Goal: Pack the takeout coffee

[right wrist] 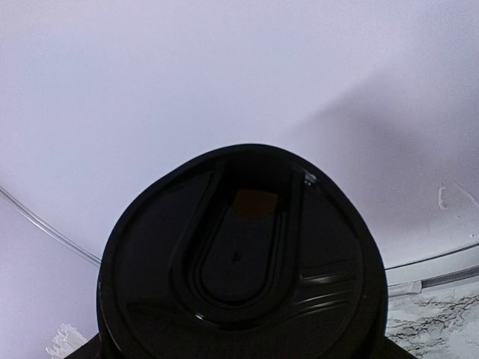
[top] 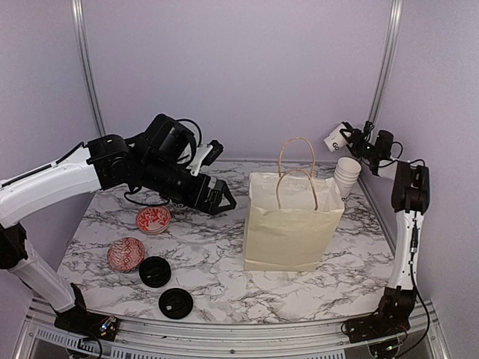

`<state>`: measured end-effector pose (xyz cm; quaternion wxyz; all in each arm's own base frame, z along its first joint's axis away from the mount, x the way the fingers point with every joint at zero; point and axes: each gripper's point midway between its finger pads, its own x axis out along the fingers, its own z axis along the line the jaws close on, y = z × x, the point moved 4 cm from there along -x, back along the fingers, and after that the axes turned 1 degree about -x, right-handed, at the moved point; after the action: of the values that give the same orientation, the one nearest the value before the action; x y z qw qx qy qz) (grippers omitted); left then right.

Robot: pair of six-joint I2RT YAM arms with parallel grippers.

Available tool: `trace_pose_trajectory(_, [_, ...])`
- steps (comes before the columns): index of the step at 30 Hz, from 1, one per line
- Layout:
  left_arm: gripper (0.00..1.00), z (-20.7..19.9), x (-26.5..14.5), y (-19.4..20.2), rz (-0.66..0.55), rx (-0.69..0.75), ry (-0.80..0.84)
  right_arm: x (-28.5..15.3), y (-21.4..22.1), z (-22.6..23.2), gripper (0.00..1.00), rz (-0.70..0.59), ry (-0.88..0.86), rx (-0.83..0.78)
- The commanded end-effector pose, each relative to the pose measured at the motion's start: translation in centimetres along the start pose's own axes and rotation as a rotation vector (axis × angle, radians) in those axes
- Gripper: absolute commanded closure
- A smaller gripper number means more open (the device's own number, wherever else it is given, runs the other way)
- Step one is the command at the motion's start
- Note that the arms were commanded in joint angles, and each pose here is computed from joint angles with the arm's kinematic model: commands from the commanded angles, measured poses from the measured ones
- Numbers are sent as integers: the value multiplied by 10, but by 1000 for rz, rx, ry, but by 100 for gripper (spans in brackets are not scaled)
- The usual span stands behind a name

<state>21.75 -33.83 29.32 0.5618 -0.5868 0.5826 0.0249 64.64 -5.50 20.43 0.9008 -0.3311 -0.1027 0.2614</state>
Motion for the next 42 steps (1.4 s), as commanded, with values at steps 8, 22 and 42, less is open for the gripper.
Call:
trace_pose_trajectory(8, [1,0,-56,-48,-258,143,-128,6,-13,117,52,12,-115,-338])
trace_pose_trajectory(22, [1,-17,-81,-68,-329,242,-81,13,49,181,51,94,-233,-358])
trace_pose_trajectory(42, [1,-1,-100,-36,-349,218,-113,50,129,289,51,206,-373,-536])
